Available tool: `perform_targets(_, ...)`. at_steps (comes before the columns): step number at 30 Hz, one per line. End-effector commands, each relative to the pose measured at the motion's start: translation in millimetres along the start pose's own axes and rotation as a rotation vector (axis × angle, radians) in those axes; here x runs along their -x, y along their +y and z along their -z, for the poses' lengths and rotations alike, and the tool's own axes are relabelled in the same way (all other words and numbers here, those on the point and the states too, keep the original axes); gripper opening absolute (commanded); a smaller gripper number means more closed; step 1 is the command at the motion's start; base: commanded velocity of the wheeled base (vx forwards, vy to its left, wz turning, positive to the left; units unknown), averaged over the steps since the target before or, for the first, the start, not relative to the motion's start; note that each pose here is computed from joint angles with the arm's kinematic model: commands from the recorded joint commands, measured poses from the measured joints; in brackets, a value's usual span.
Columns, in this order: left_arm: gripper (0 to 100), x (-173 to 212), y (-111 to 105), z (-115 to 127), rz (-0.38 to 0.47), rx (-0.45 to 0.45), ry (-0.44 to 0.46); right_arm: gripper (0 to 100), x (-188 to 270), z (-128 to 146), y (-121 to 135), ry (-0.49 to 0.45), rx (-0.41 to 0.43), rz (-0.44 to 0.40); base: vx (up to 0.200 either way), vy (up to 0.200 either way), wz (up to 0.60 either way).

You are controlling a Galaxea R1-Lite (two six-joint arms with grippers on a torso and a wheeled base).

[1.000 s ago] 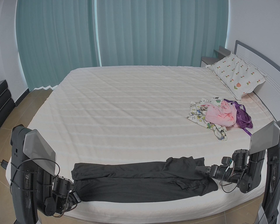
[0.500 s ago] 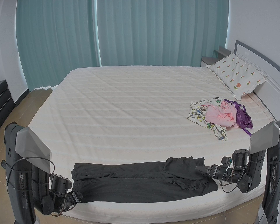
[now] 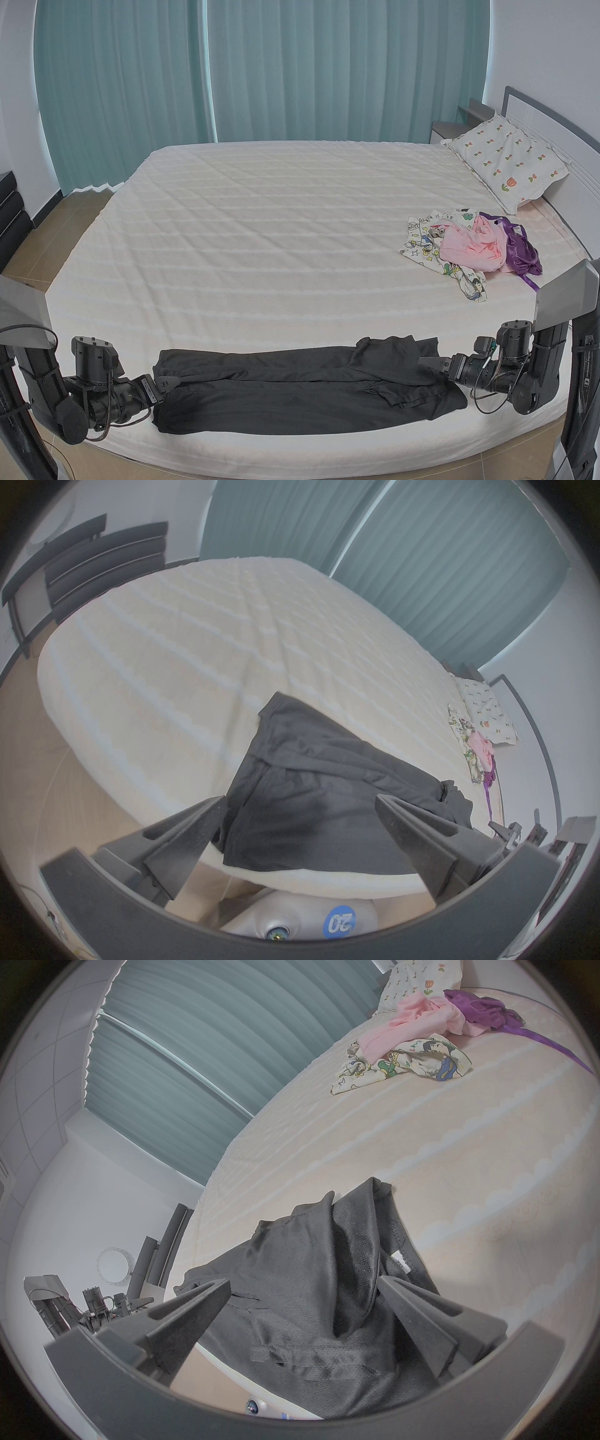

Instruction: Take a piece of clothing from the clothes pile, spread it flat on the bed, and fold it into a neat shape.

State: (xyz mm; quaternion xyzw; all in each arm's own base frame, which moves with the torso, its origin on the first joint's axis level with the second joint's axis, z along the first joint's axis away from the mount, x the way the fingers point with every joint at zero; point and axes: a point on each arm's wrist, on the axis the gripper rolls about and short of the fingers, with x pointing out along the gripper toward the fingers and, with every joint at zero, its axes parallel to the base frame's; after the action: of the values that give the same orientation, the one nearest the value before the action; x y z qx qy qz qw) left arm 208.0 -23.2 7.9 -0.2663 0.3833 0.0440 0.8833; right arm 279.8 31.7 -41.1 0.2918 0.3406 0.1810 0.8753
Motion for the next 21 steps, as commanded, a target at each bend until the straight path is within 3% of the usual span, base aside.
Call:
perform_targets(1, 100, -19.7, 2.2, -2.6, 0.004, -0.066, 0.033, 100, -0.8, 0.0, 0.3, 0.0, 0.002, -0.002, 0.0, 0.0, 0.0)
perform_targets(2, 100, -32.1, 8.0, 4.9, 0.029, -0.12, 0.095, 100, -0.6, 0.4, 0.3, 0.001, 0.001, -0.001, 0.0, 0.0, 0.0)
perform_targets(7, 100, -45.3, 15.5, 16.0, 0.037, -0.179, 0.138, 100, -1.2, 0.0, 0.1, 0.0, 0.002, -0.002, 0.0, 0.0, 0.0)
perform_targets(17, 100, -59.7, 21.9, 22.4, 0.042, -0.19, 0.121, 100, -3.2, 2.9, -1.2, -0.002, 0.007, -0.004, 0.0, 0.0, 0.0)
perform_targets(18, 0, -60.3, 22.1, 22.6, 0.042, -0.19, 0.119, 100, -3.4, 3.1, -0.8, -0.001, 0.008, -0.005, 0.0, 0.0, 0.0)
perform_targets(21, 0, -58.7, 22.8, 23.6, 0.033, -0.19, 0.12, 100, -3.4, 3.1, -0.8, -0.001, 0.008, -0.005, 0.0, 0.0, 0.0)
